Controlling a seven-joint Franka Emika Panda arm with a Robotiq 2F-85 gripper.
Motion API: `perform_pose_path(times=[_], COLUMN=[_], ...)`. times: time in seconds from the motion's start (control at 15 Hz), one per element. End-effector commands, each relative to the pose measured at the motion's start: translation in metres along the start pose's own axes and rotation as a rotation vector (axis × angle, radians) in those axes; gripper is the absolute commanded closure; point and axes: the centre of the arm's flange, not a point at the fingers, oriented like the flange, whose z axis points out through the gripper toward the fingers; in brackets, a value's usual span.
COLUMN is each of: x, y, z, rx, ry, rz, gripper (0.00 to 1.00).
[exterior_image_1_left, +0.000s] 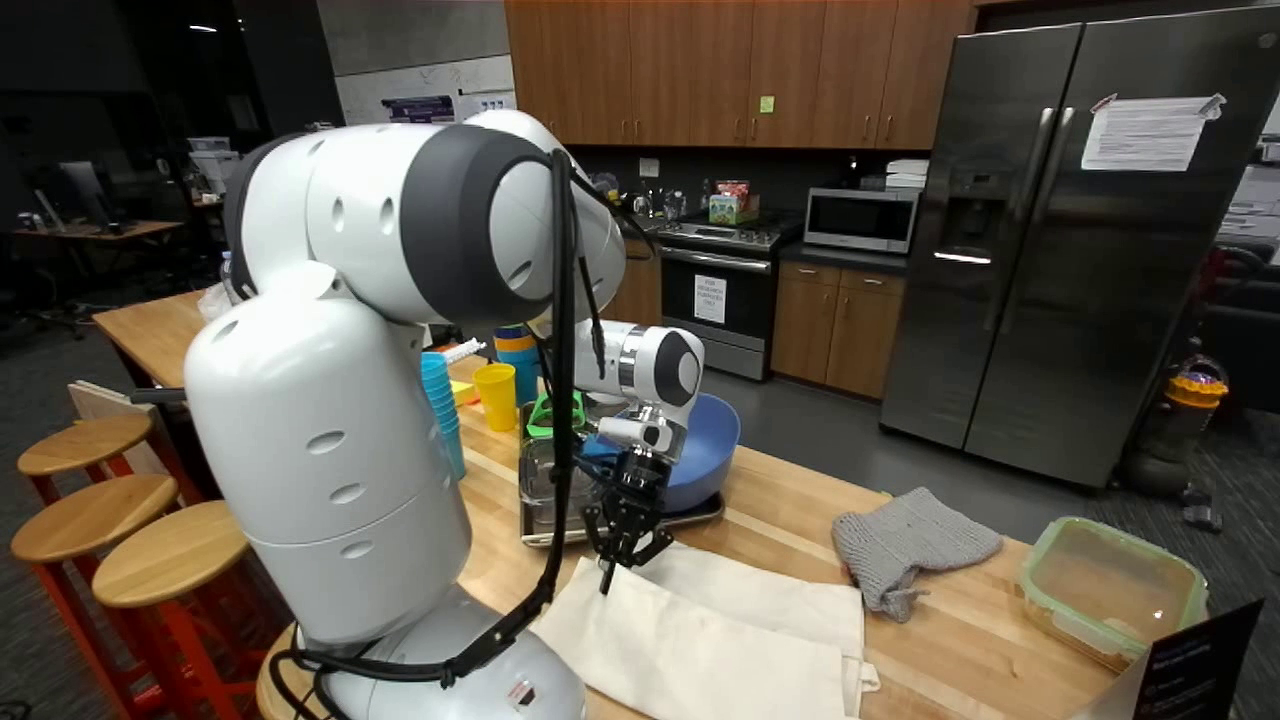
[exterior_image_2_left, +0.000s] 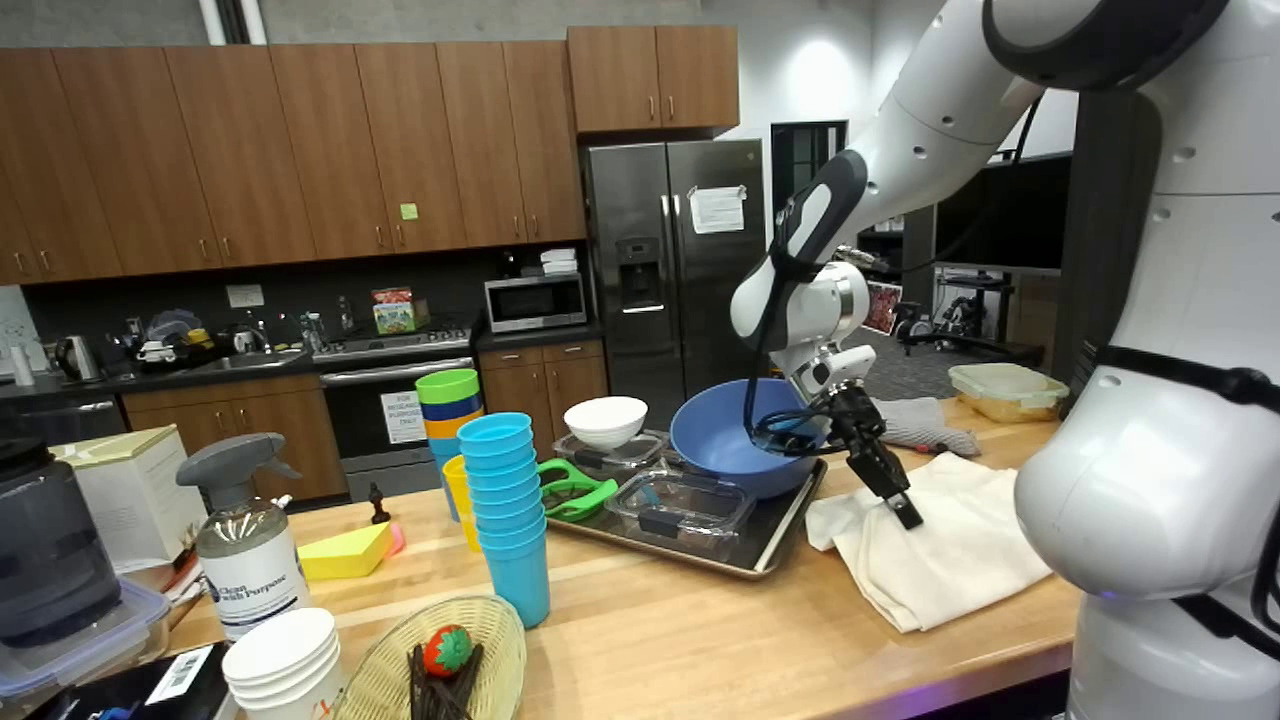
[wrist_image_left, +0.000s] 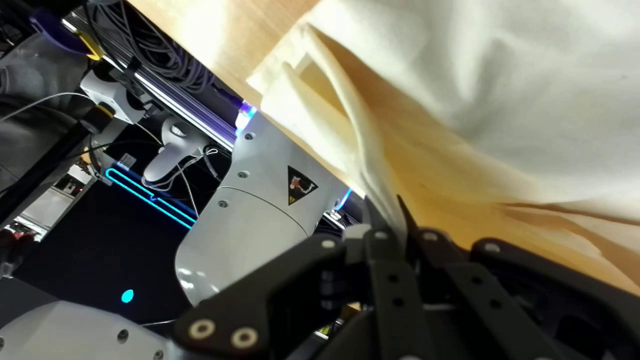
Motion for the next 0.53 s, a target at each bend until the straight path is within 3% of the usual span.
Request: perform_pose_path(times=[0.0,0.2,0.47], x=[0.003,-0.006,0.016], y=[-0.006,-0.019,-0.052], z=[-0.007,-0.012,-0.016], rx=[0.086,0.197,0.32], ry=[-0.05,-0.105,-0.146], rz=[0.115,0.194,0.259], gripper=[0.99,0.99,0.99])
